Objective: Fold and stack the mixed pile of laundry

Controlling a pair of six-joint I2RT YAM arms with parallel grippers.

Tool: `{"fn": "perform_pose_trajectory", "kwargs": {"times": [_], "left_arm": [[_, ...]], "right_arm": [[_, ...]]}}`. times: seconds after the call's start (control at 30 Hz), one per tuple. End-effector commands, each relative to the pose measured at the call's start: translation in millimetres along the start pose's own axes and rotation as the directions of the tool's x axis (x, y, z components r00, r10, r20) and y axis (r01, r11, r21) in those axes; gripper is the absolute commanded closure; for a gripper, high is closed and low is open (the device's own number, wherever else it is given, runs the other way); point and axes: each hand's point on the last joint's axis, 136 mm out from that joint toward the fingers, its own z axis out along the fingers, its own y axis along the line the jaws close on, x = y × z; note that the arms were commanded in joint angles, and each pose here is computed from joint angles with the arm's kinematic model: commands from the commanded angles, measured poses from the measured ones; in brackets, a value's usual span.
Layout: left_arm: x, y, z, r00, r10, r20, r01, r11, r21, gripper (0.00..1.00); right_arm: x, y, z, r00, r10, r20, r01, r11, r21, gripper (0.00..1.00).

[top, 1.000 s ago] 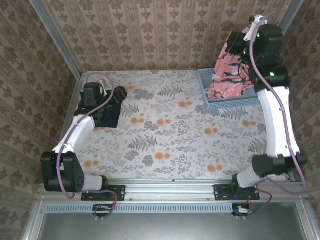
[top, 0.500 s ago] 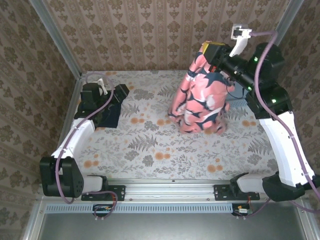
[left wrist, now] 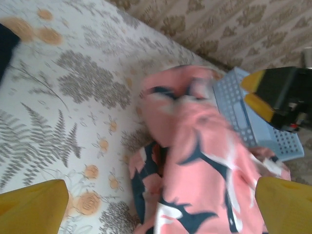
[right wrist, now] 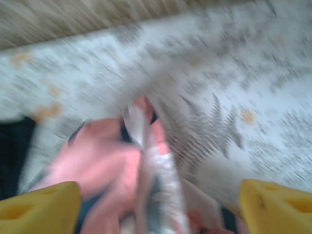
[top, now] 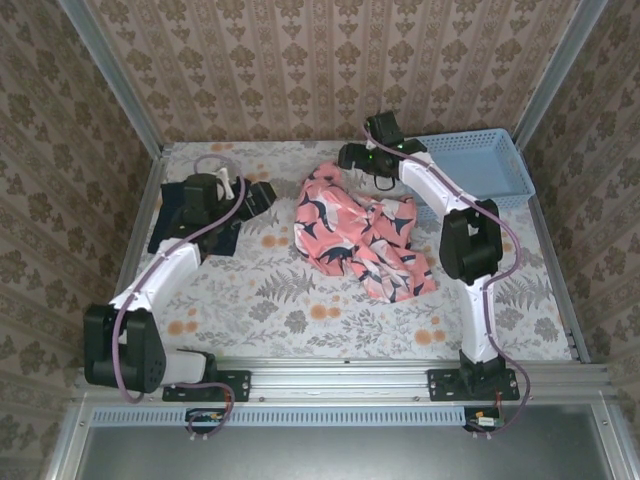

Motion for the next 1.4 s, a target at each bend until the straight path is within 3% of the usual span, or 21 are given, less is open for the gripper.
{"fn": "perform_pose_trajectory", "kwargs": {"times": [0.0, 0.13, 0.27, 0.33, 0.47, 0.5, 0.57, 0.6, 0.67, 0.73, 0.77, 0.87, 1.0, 1.17, 1.37], "left_arm": [[35, 3, 16, 0.992, 0.044, -0.114, -0.046, 0.999, -0.012, 0.00], [52, 15, 27, 0.986, 0.027, -0.164, -0.034, 0.999, -0.042, 0.00], [63, 23, 38, 0.984, -0.014, -0.180, 0.005, 0.999, -0.049, 0.00], [72, 24, 49, 0.980, -0.035, -0.195, 0.028, 0.999, -0.036, 0.00], [87, 9, 77, 0.969, -0.092, -0.229, 0.110, 0.991, 0.070, 0.00], [89, 3, 85, 0.969, -0.092, -0.230, 0.118, 0.988, 0.100, 0.02], [96, -11, 96, 0.967, -0.093, -0.238, 0.130, 0.981, 0.146, 0.18], [100, -17, 101, 0.965, -0.094, -0.244, 0.138, 0.976, 0.171, 0.36], [101, -24, 107, 0.965, -0.101, -0.241, 0.153, 0.966, 0.207, 0.74], [96, -30, 107, 0.967, -0.114, -0.229, 0.169, 0.956, 0.238, 1.00], [91, -34, 105, 0.969, -0.114, -0.220, 0.169, 0.953, 0.250, 1.00], [66, -56, 83, 0.980, -0.078, -0.181, 0.129, 0.949, 0.289, 1.00], [21, -102, 24, 0.993, 0.097, -0.066, -0.074, 0.954, 0.291, 1.00], [-34, -150, -62, 0.946, 0.296, 0.130, -0.319, 0.917, 0.238, 1.00], [-64, -201, -131, 0.904, 0.353, 0.242, -0.416, 0.855, 0.309, 1.00]], "right_arm": [[-34, 19, -86, 0.991, -0.057, 0.122, 0.056, 0.998, 0.011, 0.00], [29, 25, -120, 0.989, -0.141, 0.046, 0.140, 0.990, 0.022, 0.00], [93, 25, -143, 0.990, -0.138, 0.004, 0.138, 0.990, 0.011, 0.00], [119, 24, -143, 0.995, -0.101, -0.028, 0.100, 0.995, -0.014, 0.00], [137, 25, -122, 0.998, -0.034, -0.057, 0.032, 0.999, -0.041, 0.01], [139, 23, -114, 0.997, -0.030, -0.068, 0.028, 0.999, -0.026, 0.01], [144, 16, -98, 0.996, -0.016, -0.092, 0.017, 1.000, 0.010, 0.04], [145, 14, -91, 0.995, -0.018, -0.096, 0.020, 1.000, 0.021, 0.08], [143, 11, -82, 0.996, -0.011, -0.092, 0.013, 1.000, 0.026, 0.27], [130, 10, -82, 0.998, 0.000, -0.065, 0.001, 1.000, 0.011, 0.80], [122, 12, -87, 0.999, 0.002, -0.047, -0.002, 1.000, 0.002, 1.00], [99, 25, -120, 1.000, -0.014, 0.026, 0.015, 0.999, -0.047, 1.00], [82, 58, -184, 0.995, -0.028, 0.097, 0.047, 0.977, -0.210, 1.00], [73, 90, -264, 0.983, -0.062, 0.171, 0.121, 0.926, -0.357, 1.00], [55, 108, -339, 0.953, -0.005, 0.302, 0.157, 0.864, -0.479, 1.00]]}}
